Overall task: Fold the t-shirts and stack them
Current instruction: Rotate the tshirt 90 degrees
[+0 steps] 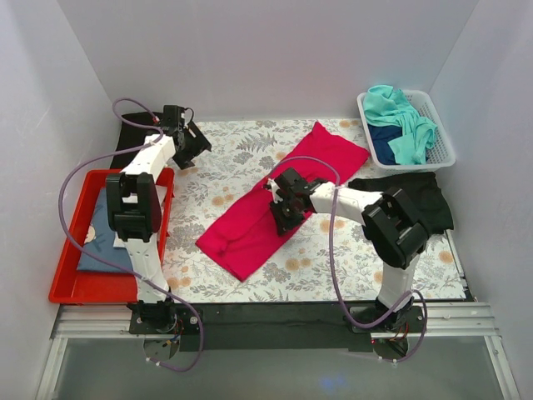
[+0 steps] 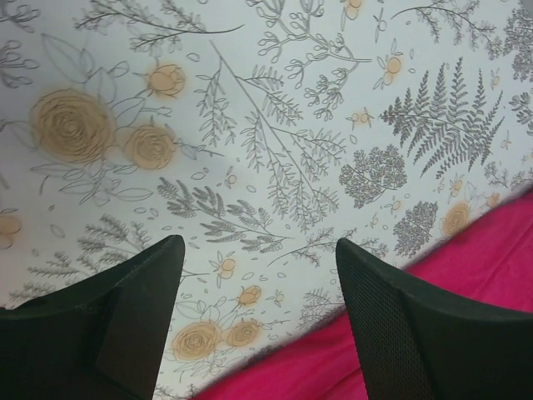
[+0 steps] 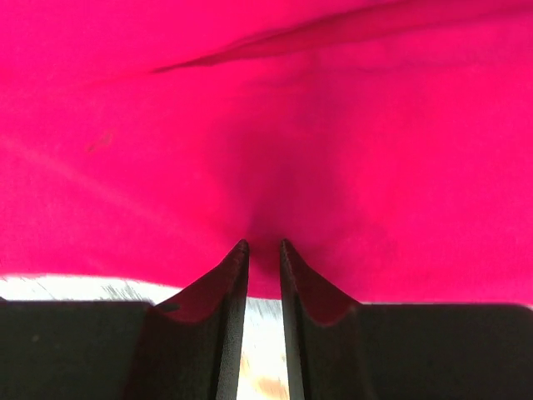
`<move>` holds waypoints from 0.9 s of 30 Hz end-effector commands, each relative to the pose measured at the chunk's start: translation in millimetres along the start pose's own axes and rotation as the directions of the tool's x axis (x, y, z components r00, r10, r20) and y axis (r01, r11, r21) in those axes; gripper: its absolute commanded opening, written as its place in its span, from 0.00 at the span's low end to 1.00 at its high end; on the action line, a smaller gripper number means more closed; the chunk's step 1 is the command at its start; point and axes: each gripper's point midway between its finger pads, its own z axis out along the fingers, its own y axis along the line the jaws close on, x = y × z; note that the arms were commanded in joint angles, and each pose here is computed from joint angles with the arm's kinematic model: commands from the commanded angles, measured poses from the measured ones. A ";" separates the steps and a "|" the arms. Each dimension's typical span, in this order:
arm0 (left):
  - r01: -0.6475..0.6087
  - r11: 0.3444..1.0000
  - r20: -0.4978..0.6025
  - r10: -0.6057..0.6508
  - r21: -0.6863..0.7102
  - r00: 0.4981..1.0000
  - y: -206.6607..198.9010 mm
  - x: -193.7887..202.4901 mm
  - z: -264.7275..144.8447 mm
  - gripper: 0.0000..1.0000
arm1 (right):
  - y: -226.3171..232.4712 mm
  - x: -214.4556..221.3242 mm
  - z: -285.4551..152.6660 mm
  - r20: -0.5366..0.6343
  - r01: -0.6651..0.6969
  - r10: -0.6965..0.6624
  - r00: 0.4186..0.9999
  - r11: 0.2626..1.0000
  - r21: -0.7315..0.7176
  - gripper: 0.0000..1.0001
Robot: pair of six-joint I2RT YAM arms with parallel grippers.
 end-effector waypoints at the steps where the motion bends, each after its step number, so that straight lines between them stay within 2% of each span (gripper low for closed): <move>1: -0.042 0.990 0.015 0.040 0.138 0.999 -35.5 -14.1 -9.7 0.72 | -33.0 90.8 -29.5 -0.268 -0.025 0.073 0.961 0.983 0.180 0.28; 5: -0.115 0.974 -0.002 0.118 0.196 0.993 -62.2 -1.1 -1.3 0.72 | -26.4 118.4 -59.9 -0.259 -0.087 0.136 0.956 0.977 0.193 0.28; 6: -0.147 0.967 -0.019 0.154 0.209 0.988 -73.4 13.8 4.0 0.72 | -25.8 119.1 -66.1 -0.243 -0.099 0.147 0.959 0.975 0.199 0.28; 10: -0.255 0.921 -0.011 0.270 0.295 0.963 -124.0 42.4 5.2 0.72 | -21.9 104.7 -102.3 -0.091 -0.119 0.142 0.986 0.968 0.222 0.29; 11: -0.287 0.901 -0.019 0.310 0.326 0.951 -140.9 60.6 3.8 0.72 | -24.8 98.8 -108.6 -0.047 -0.123 0.138 0.989 0.962 0.242 0.29; 15: -0.349 0.824 -0.020 0.399 0.446 0.917 -193.5 100.3 -1.3 0.72 | -29.3 69.7 -141.6 0.156 -0.180 0.139 0.978 0.941 0.288 0.32; 16: -0.356 0.806 -0.015 0.411 0.473 0.911 -203.9 107.0 -2.9 0.72 | -36.5 63.3 -153.0 0.219 -0.223 0.156 0.963 0.919 0.325 0.32; 19: -0.358 0.753 -0.027 0.445 0.552 0.895 -232.5 135.5 -5.6 0.72 | -47.2 52.2 -171.4 0.308 -0.306 0.199 0.931 0.883 0.357 0.33; 27: -0.278 0.598 -0.096 0.516 0.752 0.851 -268.2 205.5 -10.5 0.72 | -56.3 42.5 -181.9 0.369 -0.399 0.269 0.890 0.849 0.345 0.33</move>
